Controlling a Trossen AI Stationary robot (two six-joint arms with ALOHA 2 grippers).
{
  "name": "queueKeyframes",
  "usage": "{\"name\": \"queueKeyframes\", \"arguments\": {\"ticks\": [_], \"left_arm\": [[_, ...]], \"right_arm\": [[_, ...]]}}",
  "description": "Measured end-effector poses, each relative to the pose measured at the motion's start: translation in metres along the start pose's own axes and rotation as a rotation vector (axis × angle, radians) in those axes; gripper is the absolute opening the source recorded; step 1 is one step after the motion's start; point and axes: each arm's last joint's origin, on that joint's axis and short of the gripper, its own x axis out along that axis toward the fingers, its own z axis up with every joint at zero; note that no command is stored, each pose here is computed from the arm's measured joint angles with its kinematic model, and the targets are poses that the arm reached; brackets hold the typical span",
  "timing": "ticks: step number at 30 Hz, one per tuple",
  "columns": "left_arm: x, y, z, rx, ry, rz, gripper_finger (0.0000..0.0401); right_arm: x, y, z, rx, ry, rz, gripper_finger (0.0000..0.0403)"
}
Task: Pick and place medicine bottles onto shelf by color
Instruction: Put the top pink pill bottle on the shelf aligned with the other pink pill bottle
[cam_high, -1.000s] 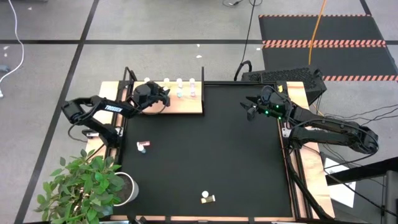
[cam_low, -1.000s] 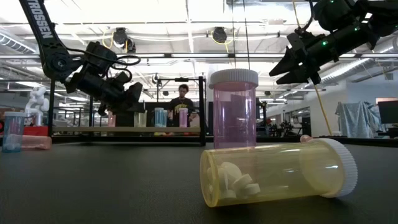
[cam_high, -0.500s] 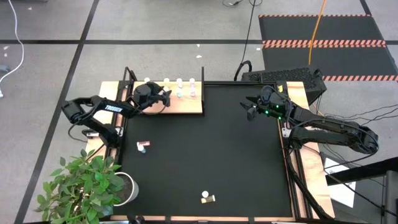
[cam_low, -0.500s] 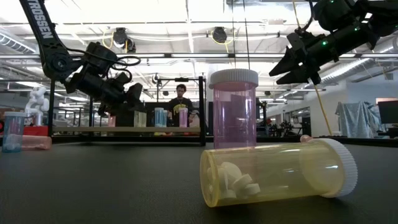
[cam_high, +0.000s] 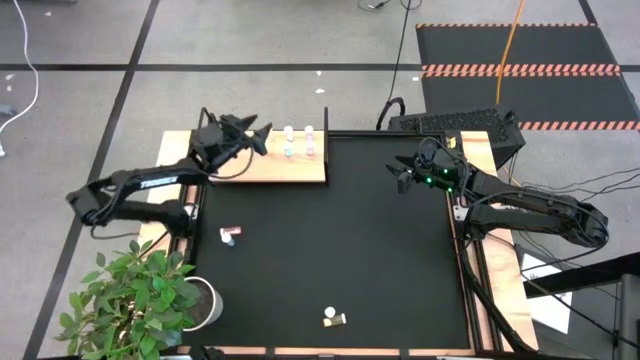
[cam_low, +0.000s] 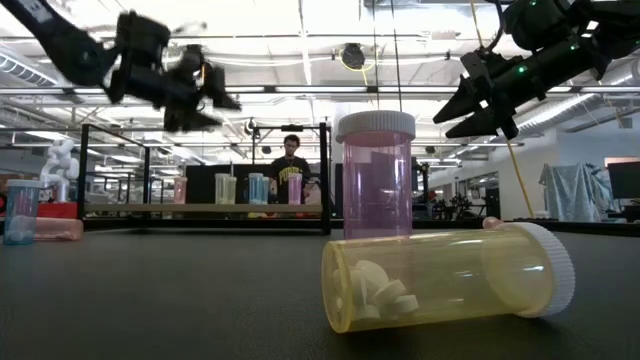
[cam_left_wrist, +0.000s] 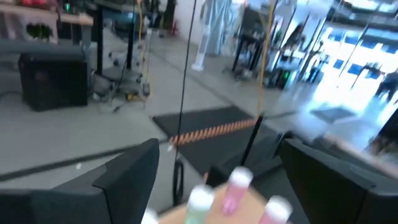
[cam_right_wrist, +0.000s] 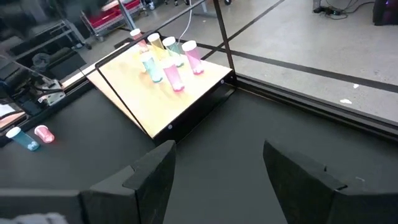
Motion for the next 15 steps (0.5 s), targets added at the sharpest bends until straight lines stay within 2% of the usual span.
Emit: {"name": "queueKeyframes", "arguments": {"ticks": [3,7,9,15], "left_arm": [[-0.004,-0.015,0.028,0.018,0.009,-0.008,0.0326],[-0.005,-0.037,0.062,0.12,0.098,-0.041,0.0311],[-0.006,-0.047,0.077,0.135,0.143,-0.057,0.0302],[-0.01,-0.069,0.109,0.016,0.26,-0.068,0.0266]], "right_arm": [[0.0,0.002,0.002,0.001,-0.005,0.058,0.024],[0.002,0.005,0.004,0.013,-0.003,0.155,0.024],[0.004,0.006,0.006,0.04,-0.003,0.196,0.024],[0.01,0.012,0.009,0.147,0.006,0.335,0.024]]}}
